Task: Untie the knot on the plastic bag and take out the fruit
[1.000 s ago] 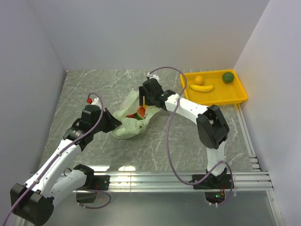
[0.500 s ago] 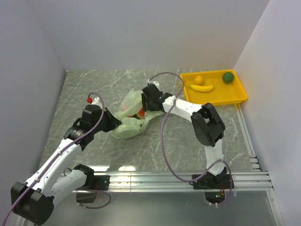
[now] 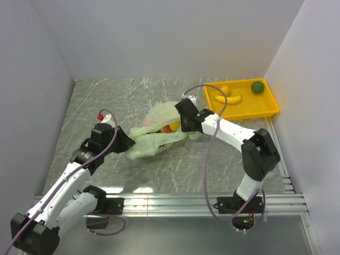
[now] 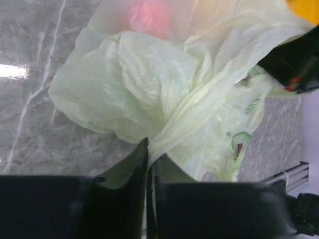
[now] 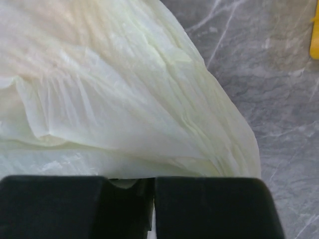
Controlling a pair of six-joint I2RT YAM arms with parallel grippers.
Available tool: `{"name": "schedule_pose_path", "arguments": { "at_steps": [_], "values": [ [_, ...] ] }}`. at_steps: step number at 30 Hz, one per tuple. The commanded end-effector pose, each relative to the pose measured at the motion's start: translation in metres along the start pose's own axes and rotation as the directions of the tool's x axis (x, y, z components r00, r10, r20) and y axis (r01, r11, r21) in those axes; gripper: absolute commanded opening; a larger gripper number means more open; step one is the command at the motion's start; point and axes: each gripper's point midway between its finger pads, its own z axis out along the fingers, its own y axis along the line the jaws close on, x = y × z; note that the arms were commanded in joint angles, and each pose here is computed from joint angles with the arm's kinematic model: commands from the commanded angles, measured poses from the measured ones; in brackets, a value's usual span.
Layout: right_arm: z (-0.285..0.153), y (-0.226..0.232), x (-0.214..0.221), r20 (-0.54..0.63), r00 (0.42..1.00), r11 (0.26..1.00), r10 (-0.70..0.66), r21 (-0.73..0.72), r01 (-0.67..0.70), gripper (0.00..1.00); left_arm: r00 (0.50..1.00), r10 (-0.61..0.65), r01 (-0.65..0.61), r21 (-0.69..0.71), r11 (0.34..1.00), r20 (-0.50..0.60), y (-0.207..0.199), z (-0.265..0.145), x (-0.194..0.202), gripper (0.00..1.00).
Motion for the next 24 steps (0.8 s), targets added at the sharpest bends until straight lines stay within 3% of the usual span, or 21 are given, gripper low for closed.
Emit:
{"name": "schedule_pose_path", "arguments": {
  "at_steps": [1,2,3,6,7,10,13,18,24],
  "values": [
    [-0.034,0.007,-0.026,0.083,0.996,0.996,0.013,-0.092,-0.006,0.0,0.998,0.019,-0.016,0.048,0.999,-0.053,-0.003,-0.003,0.014,0.19],
    [-0.043,0.011,-0.033,0.108,0.994,0.993,0.013,-0.117,0.0,0.0,0.999,0.032,-0.029,0.072,0.997,-0.041,-0.008,-0.006,0.011,0.3],
    [-0.05,0.015,-0.039,0.128,0.992,0.991,0.01,-0.133,0.007,0.0,0.998,0.053,-0.051,0.104,0.993,-0.016,-0.017,-0.01,0.003,0.6],
    [-0.065,0.022,-0.051,0.171,0.985,0.985,-0.01,-0.167,0.039,0.0,0.979,0.167,-0.188,0.198,0.962,0.117,-0.049,-0.035,-0.032,0.95],
    [-0.068,0.024,-0.053,0.186,0.982,0.982,-0.026,-0.177,0.06,0.0,0.955,0.231,-0.269,0.215,0.939,0.187,-0.064,-0.047,-0.051,0.99],
    [-0.076,0.03,-0.058,0.214,0.975,0.972,-0.059,-0.209,0.105,0.0,0.9,0.334,-0.396,0.209,0.894,0.279,-0.089,-0.067,-0.087,0.99],
    [-0.082,0.033,-0.059,0.231,0.967,0.965,-0.104,-0.212,0.155,0.0,0.865,0.403,-0.479,0.257,0.839,0.297,-0.118,-0.072,-0.106,0.99],
    [-0.084,0.044,-0.056,0.255,0.954,0.945,-0.157,-0.241,0.22,0.0,0.855,0.484,-0.518,0.343,0.783,0.186,-0.14,-0.04,-0.095,0.99],
    [-0.083,0.05,-0.051,0.264,0.946,0.931,-0.187,-0.26,0.256,0.0,0.75,0.646,-0.649,0.347,0.677,0.142,-0.157,0.016,-0.068,0.99]
  ]
}}
